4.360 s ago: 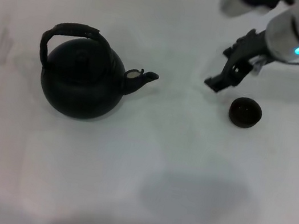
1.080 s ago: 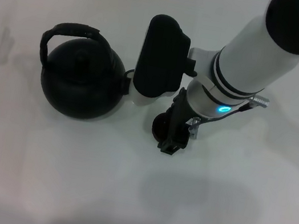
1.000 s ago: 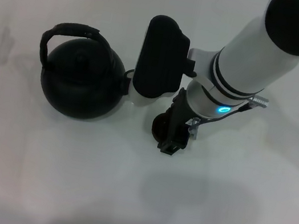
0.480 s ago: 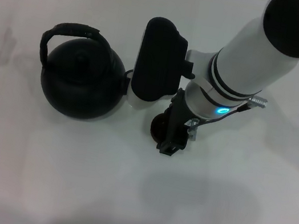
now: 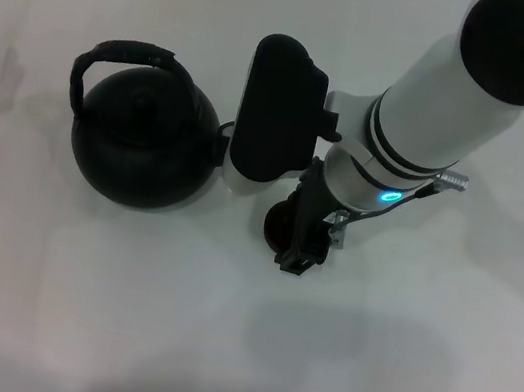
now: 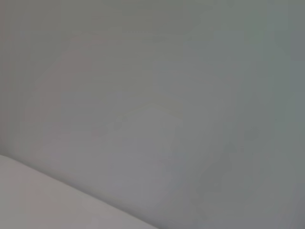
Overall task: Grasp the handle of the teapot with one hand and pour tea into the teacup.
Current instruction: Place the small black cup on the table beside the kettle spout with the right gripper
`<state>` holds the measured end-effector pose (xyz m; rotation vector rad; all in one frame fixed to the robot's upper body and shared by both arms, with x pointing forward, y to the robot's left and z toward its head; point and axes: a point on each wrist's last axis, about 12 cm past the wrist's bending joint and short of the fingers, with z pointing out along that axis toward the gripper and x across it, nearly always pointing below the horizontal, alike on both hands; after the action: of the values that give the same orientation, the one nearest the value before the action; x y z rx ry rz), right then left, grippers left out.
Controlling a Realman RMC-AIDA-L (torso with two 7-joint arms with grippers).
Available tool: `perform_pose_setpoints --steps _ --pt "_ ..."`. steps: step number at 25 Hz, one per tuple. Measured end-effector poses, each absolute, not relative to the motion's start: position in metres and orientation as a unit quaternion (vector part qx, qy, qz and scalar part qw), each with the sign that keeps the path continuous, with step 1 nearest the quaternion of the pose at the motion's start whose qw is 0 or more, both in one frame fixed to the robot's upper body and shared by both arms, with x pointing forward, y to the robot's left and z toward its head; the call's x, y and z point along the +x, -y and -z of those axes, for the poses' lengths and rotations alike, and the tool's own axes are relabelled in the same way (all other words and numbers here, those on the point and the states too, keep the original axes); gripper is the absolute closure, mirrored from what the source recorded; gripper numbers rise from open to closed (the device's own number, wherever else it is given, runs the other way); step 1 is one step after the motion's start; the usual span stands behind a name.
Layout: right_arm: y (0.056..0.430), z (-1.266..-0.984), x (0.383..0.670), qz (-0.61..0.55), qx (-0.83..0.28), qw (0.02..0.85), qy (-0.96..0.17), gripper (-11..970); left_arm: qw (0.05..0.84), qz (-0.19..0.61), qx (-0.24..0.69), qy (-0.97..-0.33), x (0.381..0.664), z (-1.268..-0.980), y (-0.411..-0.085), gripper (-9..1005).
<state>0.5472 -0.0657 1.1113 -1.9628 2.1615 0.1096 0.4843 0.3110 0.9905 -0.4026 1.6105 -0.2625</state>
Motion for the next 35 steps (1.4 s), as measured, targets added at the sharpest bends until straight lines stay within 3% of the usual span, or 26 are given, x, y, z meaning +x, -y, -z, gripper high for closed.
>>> perform_pose_setpoints --steps 25,35 --pt "0.068 -1.121 0.549 -0.107 -0.643 0.161 -0.741 103 0.666 0.113 -0.18 -0.715 0.481 -0.989 -0.313 168" --pt "0.113 -1.127 0.565 -0.192 -0.58 0.185 -0.769 104 0.667 0.124 -0.194 -0.709 0.483 -0.991 -0.314 167"
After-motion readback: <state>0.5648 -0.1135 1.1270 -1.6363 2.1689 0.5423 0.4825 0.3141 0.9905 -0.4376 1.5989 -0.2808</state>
